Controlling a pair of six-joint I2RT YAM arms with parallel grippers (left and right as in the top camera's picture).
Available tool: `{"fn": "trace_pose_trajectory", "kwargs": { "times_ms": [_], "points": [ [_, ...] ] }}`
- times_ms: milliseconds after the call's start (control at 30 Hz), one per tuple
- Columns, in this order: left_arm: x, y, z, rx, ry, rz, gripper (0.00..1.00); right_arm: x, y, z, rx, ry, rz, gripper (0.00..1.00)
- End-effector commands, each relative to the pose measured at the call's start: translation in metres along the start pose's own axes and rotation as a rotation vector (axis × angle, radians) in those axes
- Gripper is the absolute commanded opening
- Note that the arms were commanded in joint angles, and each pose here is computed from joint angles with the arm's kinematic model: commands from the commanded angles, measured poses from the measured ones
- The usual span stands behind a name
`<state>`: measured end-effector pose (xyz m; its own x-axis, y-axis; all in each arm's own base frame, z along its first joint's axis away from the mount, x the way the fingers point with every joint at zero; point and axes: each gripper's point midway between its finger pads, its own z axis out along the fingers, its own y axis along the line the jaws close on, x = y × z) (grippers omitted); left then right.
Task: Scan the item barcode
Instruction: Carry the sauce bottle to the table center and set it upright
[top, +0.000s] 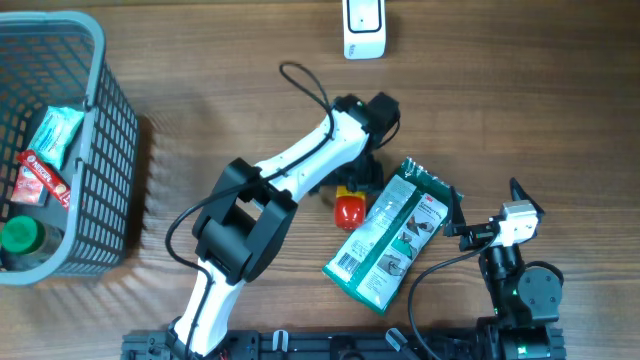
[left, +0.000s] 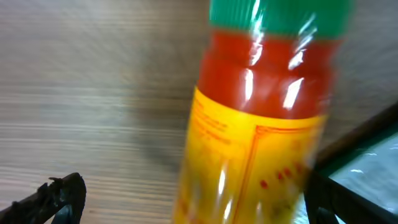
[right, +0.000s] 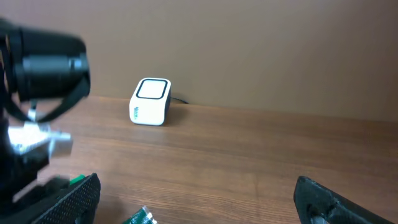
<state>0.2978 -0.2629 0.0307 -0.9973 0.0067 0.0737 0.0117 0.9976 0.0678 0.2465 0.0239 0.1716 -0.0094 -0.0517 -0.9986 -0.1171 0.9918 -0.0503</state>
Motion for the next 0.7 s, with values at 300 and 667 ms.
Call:
{"fn": "trace_pose_trajectory", "kwargs": {
  "times_ms": [300,667],
  "points": [
    [-0.072,0.026,-0.221,0.22,-0.501,-0.056,1.0,0.0,-0.001,0.0,0.01,-0.001,-0.009,1.0],
    [-0.086,0.16,-0.32,0.28,-0.748,-0.305,1.0,0.0,-0.001,0.0,0.01,-0.001,-0.009,1.0]
  ]
}}
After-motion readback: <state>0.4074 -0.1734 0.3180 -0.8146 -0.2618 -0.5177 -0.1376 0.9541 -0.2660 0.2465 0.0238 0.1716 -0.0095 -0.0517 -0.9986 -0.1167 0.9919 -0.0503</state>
